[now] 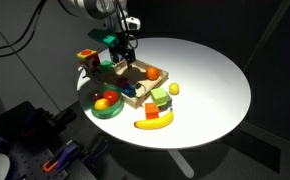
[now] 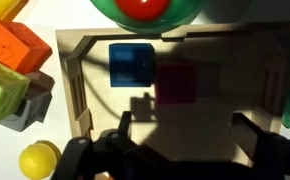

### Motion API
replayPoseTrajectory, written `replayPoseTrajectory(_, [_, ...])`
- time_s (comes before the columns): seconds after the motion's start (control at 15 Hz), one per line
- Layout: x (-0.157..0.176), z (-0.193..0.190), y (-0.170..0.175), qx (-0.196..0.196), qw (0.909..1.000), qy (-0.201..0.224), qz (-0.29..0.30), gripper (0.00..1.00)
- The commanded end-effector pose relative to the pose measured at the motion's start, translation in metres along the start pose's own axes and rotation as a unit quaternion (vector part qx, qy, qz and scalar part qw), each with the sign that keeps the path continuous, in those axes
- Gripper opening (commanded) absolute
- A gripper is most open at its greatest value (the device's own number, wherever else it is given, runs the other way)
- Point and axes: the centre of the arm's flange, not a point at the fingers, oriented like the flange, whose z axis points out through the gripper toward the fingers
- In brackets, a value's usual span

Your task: Pick up the pink block and put it on the lime green block

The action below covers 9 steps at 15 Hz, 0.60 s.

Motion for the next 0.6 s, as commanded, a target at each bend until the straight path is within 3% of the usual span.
replayPoseTrajectory(0.0, [0.003,-0.029,0.003,0.021,0.9997,0.008,-0.003,1.00])
replayPoseTrajectory(0.07, [0.002,-0.002,0.000,0.006,1.0000,0.002,0.003,1.00])
replayPoseTrajectory(0.53, [0.005,-0.021,-0.001,0.011,0.9998,0.013,0.001,1.00])
